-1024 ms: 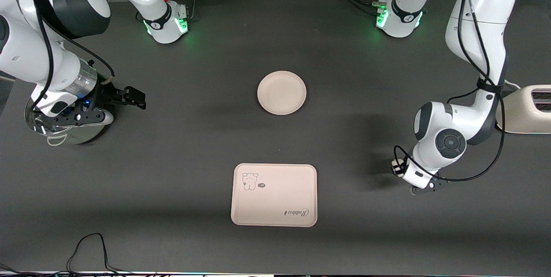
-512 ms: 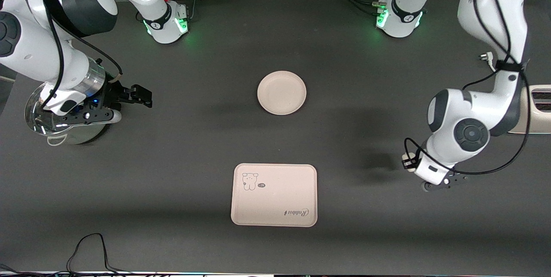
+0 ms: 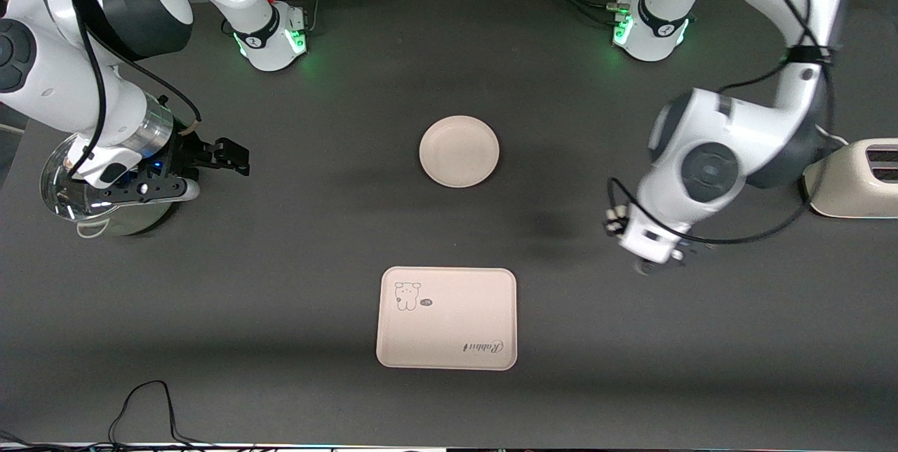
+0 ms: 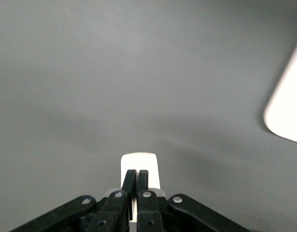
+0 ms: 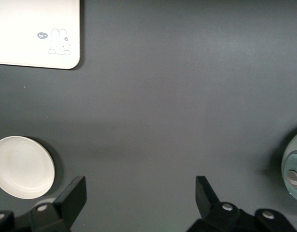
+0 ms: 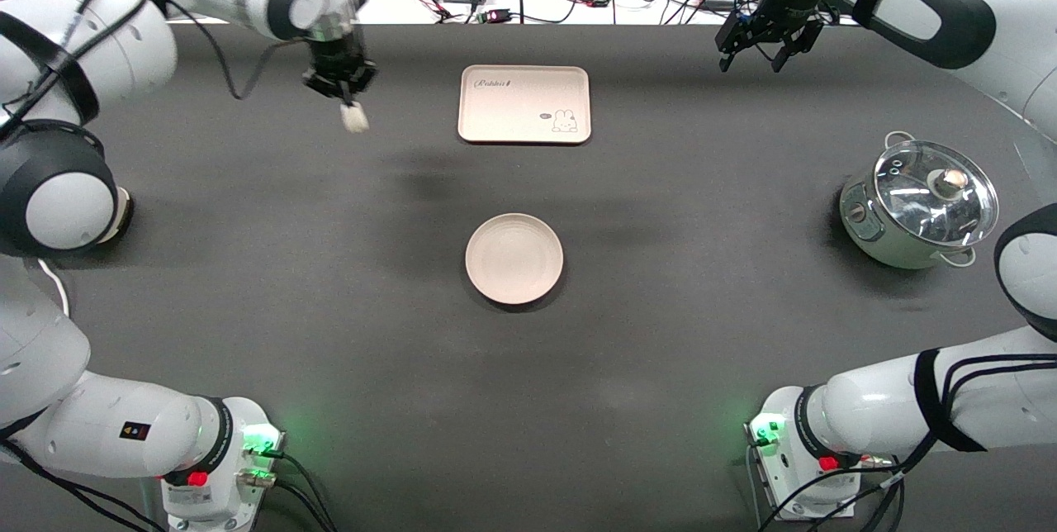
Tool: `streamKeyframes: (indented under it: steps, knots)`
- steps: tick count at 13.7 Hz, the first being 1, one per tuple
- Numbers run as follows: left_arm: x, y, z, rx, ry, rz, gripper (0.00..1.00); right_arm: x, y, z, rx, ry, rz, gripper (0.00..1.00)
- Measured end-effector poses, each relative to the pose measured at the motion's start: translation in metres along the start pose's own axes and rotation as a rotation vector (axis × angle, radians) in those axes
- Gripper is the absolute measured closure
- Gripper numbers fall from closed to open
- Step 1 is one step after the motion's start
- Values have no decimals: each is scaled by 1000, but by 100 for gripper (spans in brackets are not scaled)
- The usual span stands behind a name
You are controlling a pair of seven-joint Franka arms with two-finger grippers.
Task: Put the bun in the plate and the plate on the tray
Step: 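Carry the bun with the left gripper over the white plate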
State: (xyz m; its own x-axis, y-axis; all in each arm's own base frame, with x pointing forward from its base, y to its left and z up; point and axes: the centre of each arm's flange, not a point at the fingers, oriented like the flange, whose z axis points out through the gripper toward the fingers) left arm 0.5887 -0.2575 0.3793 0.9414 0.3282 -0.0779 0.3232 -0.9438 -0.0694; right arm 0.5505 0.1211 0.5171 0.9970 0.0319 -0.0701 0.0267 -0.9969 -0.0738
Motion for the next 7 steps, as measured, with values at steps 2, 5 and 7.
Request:
streamKeyframes:
  steps: [2, 5, 7]
  knots:
    - [-59, 57, -3, -18, -2, -29, 95, 1, -5, -1, 52, 12, 11, 0]
    - [-135, 123, 11, -64, 17, -48, 95, 0, -46, 2, 112, 52, -11, 0]
    - [-180, 156, 39, -73, 7, -26, 95, -9, -98, 15, 132, 47, 1, 0]
